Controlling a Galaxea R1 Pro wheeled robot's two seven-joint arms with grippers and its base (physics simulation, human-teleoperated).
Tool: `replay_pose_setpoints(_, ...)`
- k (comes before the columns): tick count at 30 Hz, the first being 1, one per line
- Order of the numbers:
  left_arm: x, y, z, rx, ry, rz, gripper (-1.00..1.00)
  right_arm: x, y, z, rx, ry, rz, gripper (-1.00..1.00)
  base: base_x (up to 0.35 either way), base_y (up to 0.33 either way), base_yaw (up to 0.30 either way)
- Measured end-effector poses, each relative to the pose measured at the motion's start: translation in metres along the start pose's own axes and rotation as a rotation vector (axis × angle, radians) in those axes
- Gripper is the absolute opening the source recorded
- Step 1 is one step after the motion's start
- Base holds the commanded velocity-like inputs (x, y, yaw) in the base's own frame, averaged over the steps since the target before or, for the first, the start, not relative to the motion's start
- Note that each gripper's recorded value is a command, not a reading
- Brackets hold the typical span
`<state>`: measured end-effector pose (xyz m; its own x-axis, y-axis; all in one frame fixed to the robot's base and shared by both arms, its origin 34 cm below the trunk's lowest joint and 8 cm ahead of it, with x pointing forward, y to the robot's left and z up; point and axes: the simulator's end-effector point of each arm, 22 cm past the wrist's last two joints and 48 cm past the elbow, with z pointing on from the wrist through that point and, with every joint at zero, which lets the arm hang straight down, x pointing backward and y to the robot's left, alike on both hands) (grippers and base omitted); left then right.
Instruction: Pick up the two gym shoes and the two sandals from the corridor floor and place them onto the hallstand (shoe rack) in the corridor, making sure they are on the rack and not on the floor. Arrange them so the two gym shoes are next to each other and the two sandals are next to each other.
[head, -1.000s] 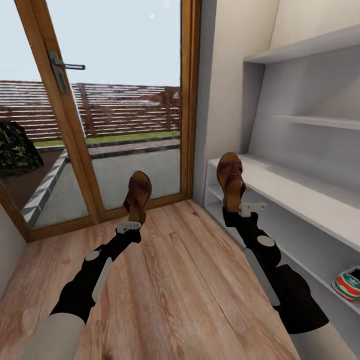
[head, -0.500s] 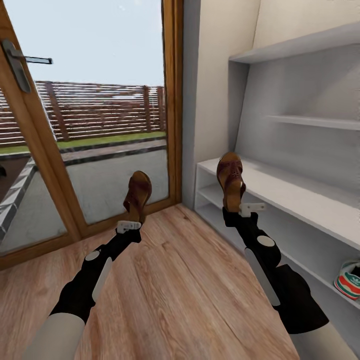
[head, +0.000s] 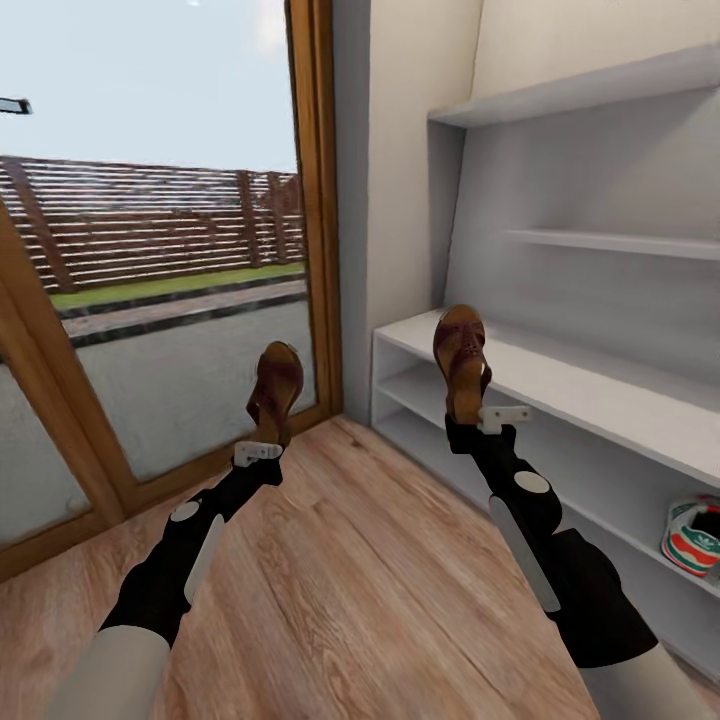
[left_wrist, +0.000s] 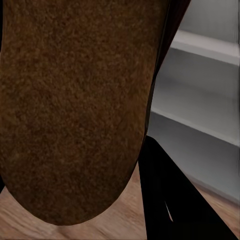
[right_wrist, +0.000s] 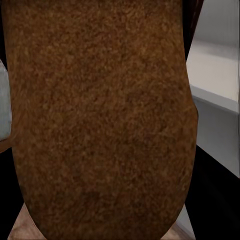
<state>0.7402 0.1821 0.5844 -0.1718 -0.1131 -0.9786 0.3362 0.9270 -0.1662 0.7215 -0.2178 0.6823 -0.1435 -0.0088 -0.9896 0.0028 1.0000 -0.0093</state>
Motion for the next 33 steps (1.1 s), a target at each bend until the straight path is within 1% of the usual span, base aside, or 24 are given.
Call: replay_pose_setpoints(33,-0.0002,0.0000,0.0000,0.000,-0.001,0.000,-1.00,0.0003,0.0000,0.0000,0.000,0.000,0.000,-1.00,0.139,0.329,-0.276)
